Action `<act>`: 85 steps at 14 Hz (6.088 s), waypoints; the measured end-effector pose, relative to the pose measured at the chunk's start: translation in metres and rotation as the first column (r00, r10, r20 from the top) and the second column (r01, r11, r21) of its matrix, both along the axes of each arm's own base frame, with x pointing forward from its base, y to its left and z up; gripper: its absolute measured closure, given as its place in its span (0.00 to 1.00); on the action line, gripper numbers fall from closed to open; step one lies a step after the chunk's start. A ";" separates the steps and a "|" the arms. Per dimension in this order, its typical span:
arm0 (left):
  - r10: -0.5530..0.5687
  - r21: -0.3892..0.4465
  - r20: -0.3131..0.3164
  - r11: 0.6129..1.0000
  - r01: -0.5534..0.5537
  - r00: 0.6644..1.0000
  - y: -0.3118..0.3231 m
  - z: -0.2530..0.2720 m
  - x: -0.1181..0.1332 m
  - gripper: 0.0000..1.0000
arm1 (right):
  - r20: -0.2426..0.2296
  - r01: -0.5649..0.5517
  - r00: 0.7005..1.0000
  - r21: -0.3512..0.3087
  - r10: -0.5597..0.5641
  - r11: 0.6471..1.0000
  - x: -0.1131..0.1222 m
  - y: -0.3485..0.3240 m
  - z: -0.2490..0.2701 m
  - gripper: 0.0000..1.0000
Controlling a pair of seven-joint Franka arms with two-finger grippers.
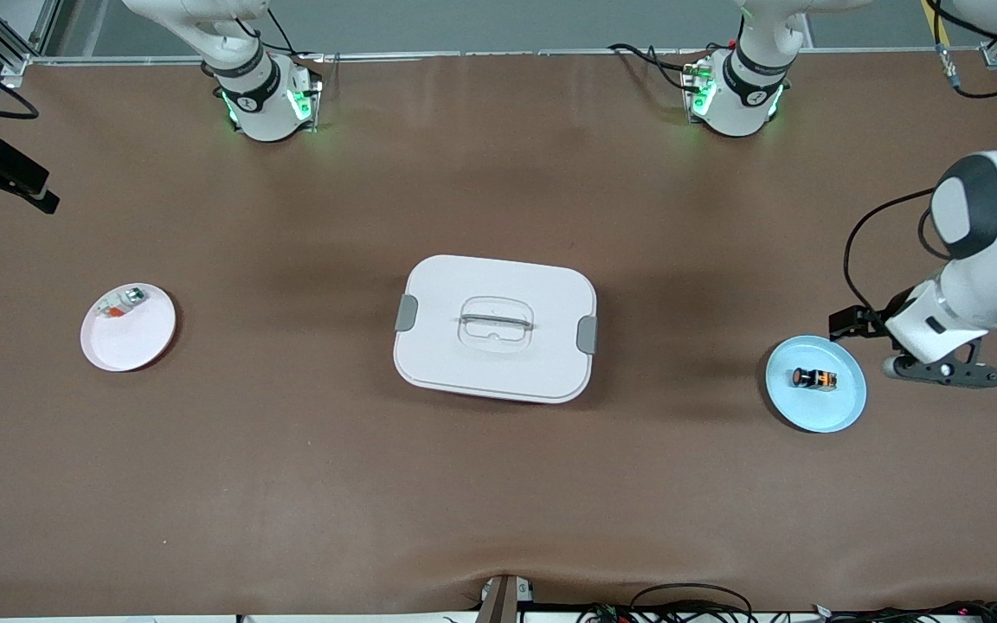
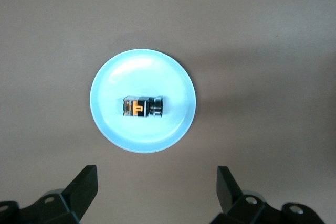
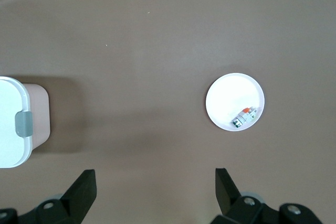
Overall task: Transfer orange switch to right arm and place
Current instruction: 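Lower the left gripper and grasp the orange switch, then lift the orange switch off the blue plate with the left gripper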
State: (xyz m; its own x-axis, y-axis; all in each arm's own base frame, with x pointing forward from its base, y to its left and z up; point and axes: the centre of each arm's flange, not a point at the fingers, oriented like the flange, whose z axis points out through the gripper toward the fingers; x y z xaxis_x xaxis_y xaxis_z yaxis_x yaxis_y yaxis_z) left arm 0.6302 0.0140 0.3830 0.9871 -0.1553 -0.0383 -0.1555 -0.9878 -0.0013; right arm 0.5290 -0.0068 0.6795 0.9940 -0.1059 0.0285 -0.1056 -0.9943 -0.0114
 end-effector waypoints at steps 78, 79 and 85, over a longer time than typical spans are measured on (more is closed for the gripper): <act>0.593 -0.214 -0.190 0.753 -0.622 0.783 -0.095 0.130 0.019 0.28 | 0.042 -0.098 0.994 -0.038 0.100 0.994 0.003 0.023 0.007 0.00; 0.626 -0.245 -0.231 0.704 -0.667 0.745 -0.105 0.141 0.016 0.28 | 0.042 -0.098 0.994 -0.038 0.100 0.994 0.003 0.023 0.007 0.00; 0.711 -0.296 -0.451 0.451 -0.842 0.540 -0.161 0.205 -0.012 0.28 | 0.029 -0.111 0.993 -0.037 0.112 0.993 0.007 0.027 0.001 0.00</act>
State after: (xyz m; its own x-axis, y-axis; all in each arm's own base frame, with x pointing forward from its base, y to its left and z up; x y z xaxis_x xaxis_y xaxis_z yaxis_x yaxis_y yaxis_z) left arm 0.6186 -0.1468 0.5881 0.6640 0.6108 -0.4312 0.7474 -0.5572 0.3617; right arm 0.5357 0.0198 0.6803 0.9981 0.0070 0.0607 0.0057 -0.9997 0.0220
